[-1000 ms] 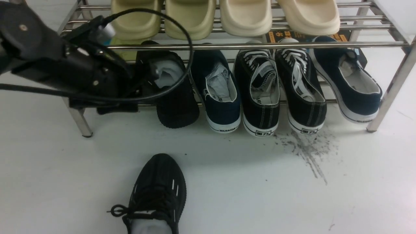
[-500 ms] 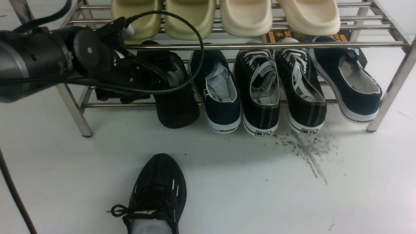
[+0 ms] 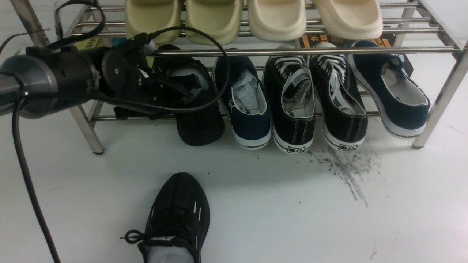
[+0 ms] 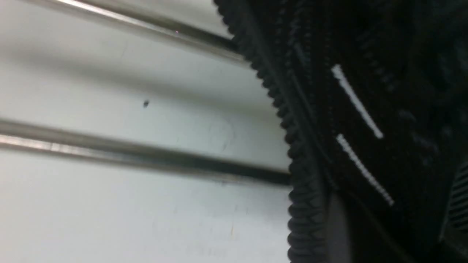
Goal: Take the shoes off the shelf with your hand on the white table.
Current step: 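Grasp the leftmost shoe on the bottom shelf of the shoe rack with the left gripper, then set the held shoe down on the floor in front of the rack with the left gripper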
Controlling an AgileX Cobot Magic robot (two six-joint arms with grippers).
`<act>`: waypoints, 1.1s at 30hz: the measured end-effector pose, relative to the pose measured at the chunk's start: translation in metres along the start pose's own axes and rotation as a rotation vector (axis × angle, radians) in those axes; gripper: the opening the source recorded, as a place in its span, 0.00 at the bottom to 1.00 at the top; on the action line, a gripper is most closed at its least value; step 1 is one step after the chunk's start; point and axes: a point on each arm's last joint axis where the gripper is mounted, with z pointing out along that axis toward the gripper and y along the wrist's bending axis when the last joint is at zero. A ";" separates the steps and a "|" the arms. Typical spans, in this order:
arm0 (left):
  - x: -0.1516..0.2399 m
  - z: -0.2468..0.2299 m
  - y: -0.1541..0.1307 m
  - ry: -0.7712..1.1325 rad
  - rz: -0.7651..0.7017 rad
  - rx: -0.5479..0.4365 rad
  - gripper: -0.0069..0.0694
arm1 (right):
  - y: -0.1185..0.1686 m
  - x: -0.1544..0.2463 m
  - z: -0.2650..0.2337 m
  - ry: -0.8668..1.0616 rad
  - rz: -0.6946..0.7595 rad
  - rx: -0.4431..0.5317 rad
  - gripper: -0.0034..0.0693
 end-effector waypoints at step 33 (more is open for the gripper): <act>0.141 -0.170 -0.060 0.341 0.053 0.036 0.13 | 0.000 0.000 0.000 0.000 0.000 0.000 0.38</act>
